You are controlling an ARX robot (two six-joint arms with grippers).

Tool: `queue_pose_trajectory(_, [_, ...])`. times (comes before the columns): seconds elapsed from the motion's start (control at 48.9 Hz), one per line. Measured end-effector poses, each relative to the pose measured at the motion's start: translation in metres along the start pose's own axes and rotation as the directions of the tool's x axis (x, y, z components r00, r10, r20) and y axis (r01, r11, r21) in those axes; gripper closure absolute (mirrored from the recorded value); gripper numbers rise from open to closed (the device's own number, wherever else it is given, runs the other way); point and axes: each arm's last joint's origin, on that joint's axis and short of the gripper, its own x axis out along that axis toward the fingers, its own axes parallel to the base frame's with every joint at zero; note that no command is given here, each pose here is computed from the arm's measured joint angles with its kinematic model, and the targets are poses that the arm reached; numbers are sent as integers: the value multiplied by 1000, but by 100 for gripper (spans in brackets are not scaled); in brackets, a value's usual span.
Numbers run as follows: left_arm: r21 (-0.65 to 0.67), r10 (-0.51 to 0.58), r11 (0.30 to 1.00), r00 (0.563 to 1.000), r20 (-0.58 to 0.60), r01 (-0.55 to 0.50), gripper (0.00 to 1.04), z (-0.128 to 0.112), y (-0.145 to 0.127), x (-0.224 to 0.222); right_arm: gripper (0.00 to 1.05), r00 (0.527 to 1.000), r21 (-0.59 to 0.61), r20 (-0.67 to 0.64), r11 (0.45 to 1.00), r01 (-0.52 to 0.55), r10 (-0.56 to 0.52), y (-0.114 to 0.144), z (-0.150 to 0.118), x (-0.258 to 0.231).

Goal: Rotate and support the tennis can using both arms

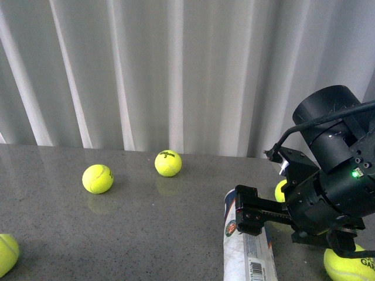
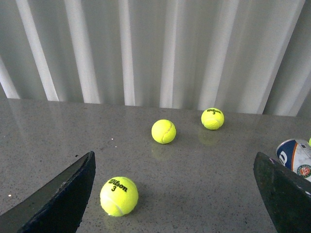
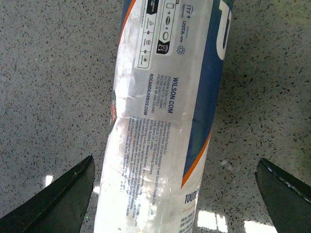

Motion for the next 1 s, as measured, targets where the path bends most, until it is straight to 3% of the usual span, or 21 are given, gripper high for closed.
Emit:
queue_pose_trajectory(0.716, [0,0,1000,1000,0,0,7,0,0,0,8,999,6,-6,999,-40,40,-3,-4,58])
queue_pose_trajectory(1.002, [0,0,1000,1000,0,0,7,0,0,0,53,999,-11,-1,999,-48,48,2,-9,67])
